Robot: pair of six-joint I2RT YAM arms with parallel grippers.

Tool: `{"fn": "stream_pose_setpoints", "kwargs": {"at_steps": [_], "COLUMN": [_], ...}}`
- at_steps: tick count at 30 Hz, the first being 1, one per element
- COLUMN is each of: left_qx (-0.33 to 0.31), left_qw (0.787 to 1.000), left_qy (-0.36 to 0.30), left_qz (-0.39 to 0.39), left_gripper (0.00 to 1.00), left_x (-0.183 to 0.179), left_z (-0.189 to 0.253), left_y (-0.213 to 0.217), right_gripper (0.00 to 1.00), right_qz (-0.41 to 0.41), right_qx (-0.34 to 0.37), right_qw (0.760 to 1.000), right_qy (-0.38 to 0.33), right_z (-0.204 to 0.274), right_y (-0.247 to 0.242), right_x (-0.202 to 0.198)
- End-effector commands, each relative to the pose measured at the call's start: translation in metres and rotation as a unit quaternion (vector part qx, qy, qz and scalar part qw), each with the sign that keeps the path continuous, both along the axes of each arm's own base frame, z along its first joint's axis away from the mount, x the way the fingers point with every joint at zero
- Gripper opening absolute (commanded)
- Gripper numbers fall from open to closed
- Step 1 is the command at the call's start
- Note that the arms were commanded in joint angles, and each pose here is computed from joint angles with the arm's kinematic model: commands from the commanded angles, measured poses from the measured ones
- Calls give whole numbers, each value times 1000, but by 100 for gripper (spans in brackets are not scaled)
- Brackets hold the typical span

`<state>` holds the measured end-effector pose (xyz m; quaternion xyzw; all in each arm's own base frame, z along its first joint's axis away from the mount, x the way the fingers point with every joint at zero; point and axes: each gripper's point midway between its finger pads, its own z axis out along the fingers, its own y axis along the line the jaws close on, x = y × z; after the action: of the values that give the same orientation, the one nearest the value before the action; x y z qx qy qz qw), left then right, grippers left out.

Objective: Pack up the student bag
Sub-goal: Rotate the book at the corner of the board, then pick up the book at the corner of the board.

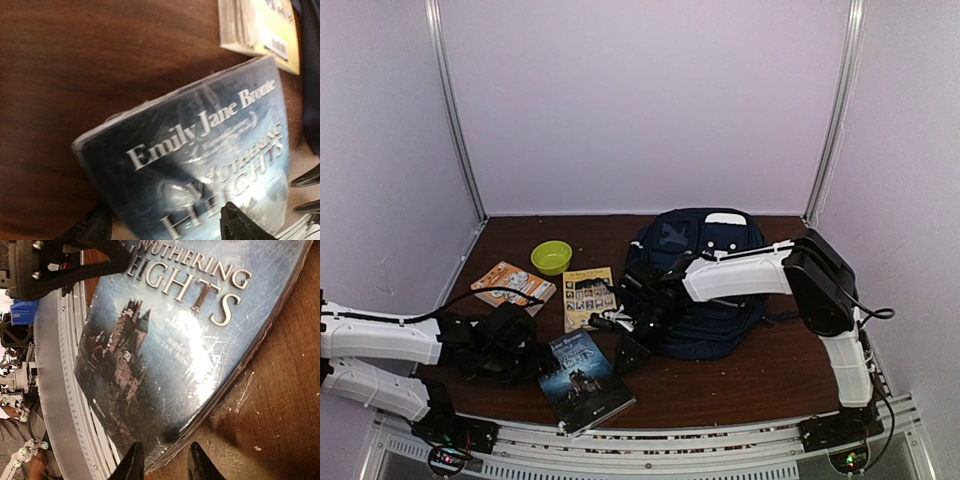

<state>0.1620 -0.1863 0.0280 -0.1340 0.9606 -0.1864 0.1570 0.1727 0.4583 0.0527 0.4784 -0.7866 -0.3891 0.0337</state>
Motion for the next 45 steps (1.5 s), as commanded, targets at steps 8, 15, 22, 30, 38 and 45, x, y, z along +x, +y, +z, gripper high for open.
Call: {"fn": "stream_pose_setpoints", "kwargs": {"at_steps": [8,15,22,30,38,45], "left_qx": [-74,-76,-115,-169,-181,-280], "left_qw": [997,996,991,985,983,953], "left_qy": [-32,-44,58,-11,34,-97], "left_qz": [-9,-14,40,-40,3,-67], "left_gripper": [74,76,74,74,72,61], "left_x": [19,22,-21,9,-11,15], "left_z": [8,26,-28,8,-22,42], "left_y": [-35,-36,-16,-66,-46,-81], "right_gripper": [19,13,9,8,7,7], "right_qz": [-75,-108,-131,-141,-152,-148], "right_qx": [-106,-191,-213,-225,-233,-228], "right_qw": [991,973,964,959,955,957], "right_qy": [43,72,87,94,106,103], "right_z": [-81,-138,-153,-161,-168,-167], "right_y": [-28,-66,-77,-86,-90,-88], "right_x": [14,14,19,20,22,23]}}
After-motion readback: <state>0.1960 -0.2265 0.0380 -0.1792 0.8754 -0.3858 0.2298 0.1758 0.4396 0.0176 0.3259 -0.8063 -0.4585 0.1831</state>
